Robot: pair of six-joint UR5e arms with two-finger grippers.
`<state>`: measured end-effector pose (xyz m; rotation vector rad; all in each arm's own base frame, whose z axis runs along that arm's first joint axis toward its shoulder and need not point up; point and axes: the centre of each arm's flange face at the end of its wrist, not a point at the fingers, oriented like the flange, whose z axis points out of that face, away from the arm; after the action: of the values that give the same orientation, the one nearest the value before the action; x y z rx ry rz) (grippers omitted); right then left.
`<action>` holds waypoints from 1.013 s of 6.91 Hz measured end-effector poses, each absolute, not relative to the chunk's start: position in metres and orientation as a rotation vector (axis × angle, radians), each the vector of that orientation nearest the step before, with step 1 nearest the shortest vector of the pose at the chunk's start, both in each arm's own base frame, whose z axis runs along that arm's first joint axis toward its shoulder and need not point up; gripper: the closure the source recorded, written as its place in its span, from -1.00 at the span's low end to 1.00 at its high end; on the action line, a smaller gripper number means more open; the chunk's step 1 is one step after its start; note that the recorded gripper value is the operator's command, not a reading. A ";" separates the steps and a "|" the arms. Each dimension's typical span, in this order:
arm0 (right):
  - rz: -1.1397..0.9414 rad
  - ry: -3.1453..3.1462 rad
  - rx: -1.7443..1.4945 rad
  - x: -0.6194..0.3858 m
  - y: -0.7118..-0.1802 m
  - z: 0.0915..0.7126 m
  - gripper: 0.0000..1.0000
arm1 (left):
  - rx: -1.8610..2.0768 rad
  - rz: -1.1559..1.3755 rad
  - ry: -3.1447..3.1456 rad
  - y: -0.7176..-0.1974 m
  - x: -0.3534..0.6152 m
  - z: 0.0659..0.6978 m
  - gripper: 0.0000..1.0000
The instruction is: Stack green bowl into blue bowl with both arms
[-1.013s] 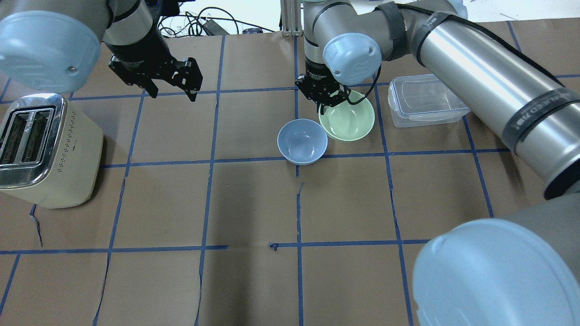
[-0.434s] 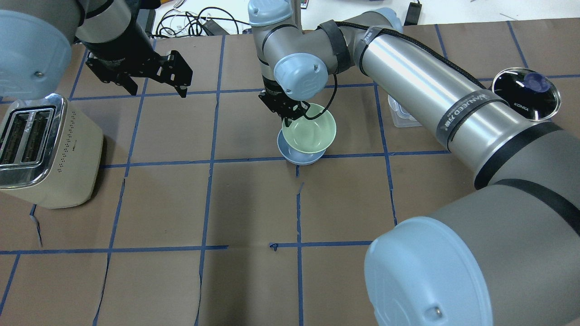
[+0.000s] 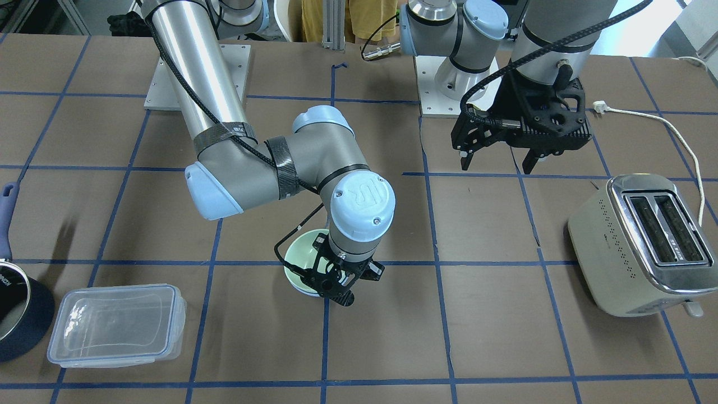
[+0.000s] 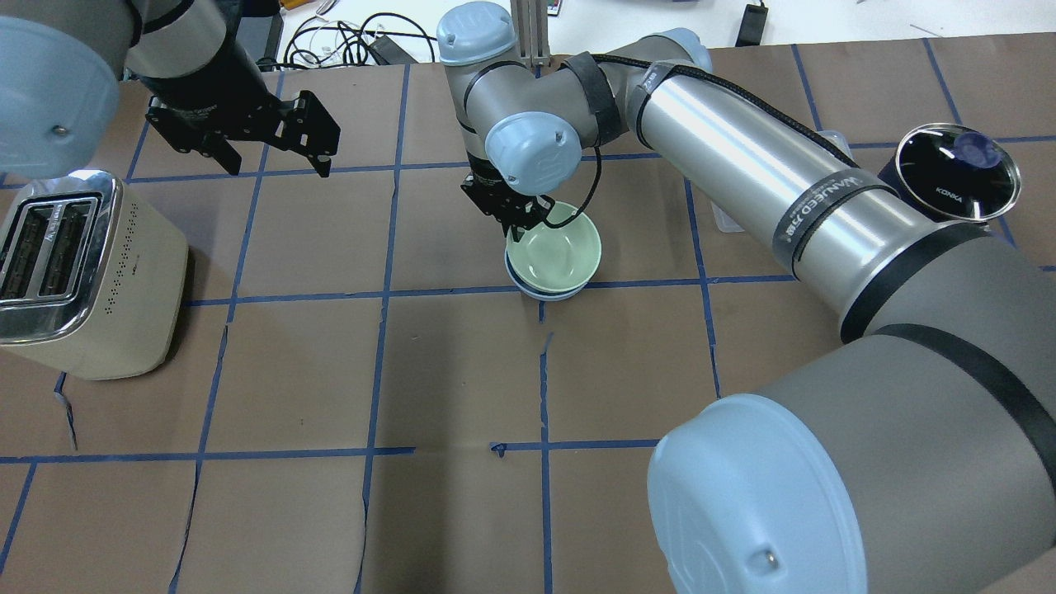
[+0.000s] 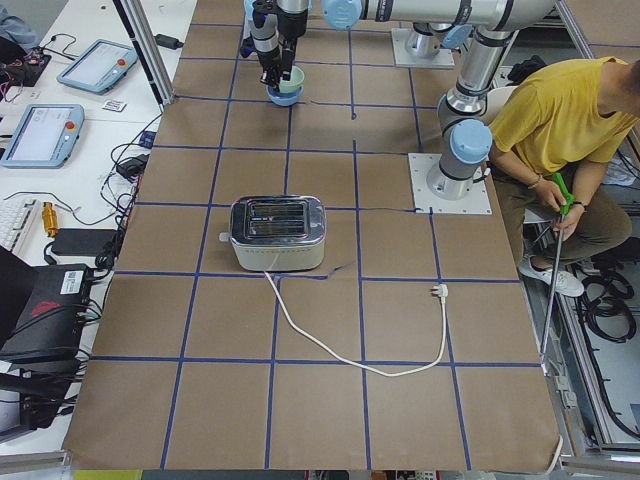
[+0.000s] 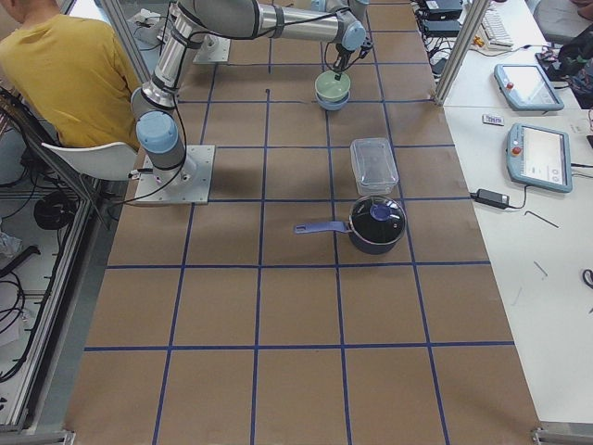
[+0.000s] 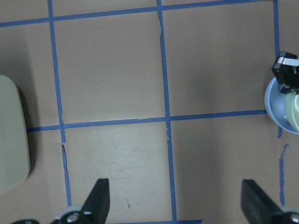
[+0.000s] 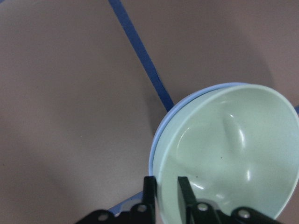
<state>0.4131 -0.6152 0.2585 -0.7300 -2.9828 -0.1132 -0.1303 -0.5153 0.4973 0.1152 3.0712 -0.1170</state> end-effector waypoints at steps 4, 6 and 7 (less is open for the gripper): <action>-0.015 -3.052 -0.619 0.380 -0.641 0.305 -1.00 | 0.124 -0.121 3.074 -0.517 -0.130 0.497 -1.00; -0.006 -3.087 -0.524 0.294 -0.656 0.370 -1.00 | 0.124 -0.121 3.073 -0.516 -0.130 0.497 -1.00; -0.017 -3.099 -0.428 0.259 -0.648 0.401 -1.00 | 0.124 -0.121 3.073 -0.516 -0.130 0.497 -1.00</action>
<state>0.2589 -0.6485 0.4007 -0.4283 -3.0992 -0.0166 -0.1304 -0.5160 0.4971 0.1241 3.0730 -0.1207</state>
